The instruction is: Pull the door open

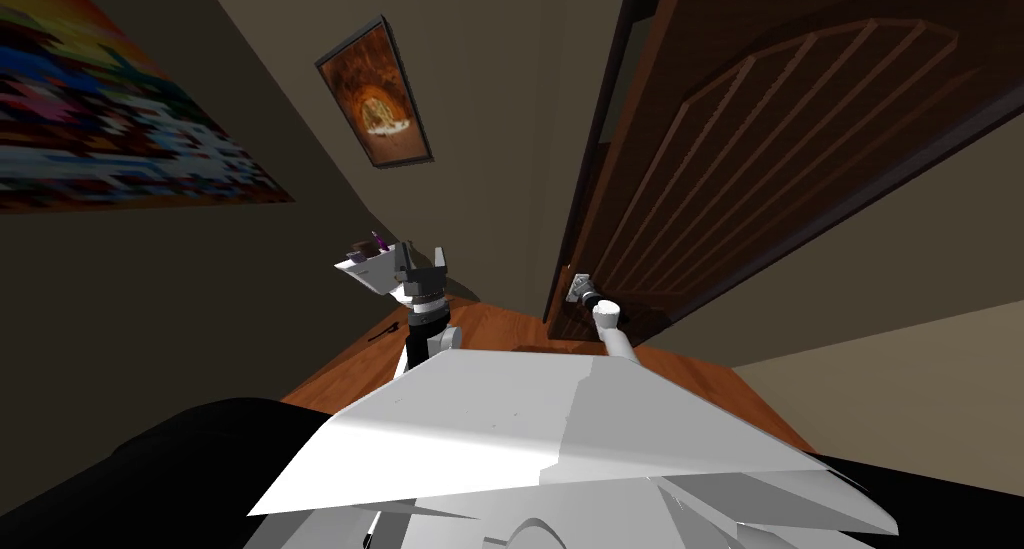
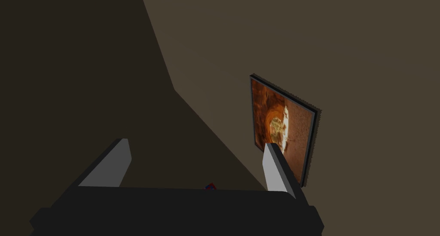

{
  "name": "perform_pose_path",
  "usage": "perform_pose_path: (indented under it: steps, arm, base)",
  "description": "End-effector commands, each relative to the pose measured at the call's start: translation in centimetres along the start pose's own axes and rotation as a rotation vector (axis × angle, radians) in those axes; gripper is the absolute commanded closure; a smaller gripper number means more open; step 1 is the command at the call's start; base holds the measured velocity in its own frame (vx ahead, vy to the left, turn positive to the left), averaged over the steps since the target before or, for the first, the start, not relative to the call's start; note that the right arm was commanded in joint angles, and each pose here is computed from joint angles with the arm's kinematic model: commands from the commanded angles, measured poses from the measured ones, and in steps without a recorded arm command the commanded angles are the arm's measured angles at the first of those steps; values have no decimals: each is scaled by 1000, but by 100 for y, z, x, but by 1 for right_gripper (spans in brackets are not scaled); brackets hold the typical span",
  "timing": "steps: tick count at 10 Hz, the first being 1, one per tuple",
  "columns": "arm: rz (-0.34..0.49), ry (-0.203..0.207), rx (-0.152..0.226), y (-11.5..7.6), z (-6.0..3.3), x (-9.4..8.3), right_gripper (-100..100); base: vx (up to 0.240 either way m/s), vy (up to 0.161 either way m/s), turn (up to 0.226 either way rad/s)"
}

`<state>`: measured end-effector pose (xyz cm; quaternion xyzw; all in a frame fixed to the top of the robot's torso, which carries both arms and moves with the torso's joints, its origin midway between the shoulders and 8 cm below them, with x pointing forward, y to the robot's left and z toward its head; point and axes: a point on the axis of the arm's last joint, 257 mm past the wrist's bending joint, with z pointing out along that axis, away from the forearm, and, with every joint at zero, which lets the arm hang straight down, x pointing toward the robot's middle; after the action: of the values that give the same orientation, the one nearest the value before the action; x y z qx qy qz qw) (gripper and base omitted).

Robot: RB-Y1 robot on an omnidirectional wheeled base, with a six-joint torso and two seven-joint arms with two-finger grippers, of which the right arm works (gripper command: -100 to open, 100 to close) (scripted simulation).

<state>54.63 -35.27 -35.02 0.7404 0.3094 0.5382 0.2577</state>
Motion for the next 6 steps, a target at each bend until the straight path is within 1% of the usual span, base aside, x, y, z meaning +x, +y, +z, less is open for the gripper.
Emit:
perform_pose_path:
  steps: [1, 3, 5, 6]
  arm:
    - [8, -48, 27, -159, -131, -278, 100]
    - [8, -48, 27, -159, -131, -278, 100]
    - [8, -48, 27, -159, -131, -278, 100]
    - [43, 14, 11, -25, -30, 12, 100]
  base:
    - [0, 0, 0]
    - [1, 2, 10]
    - [-1, 2, -18]
    - [-60, 0, 29]
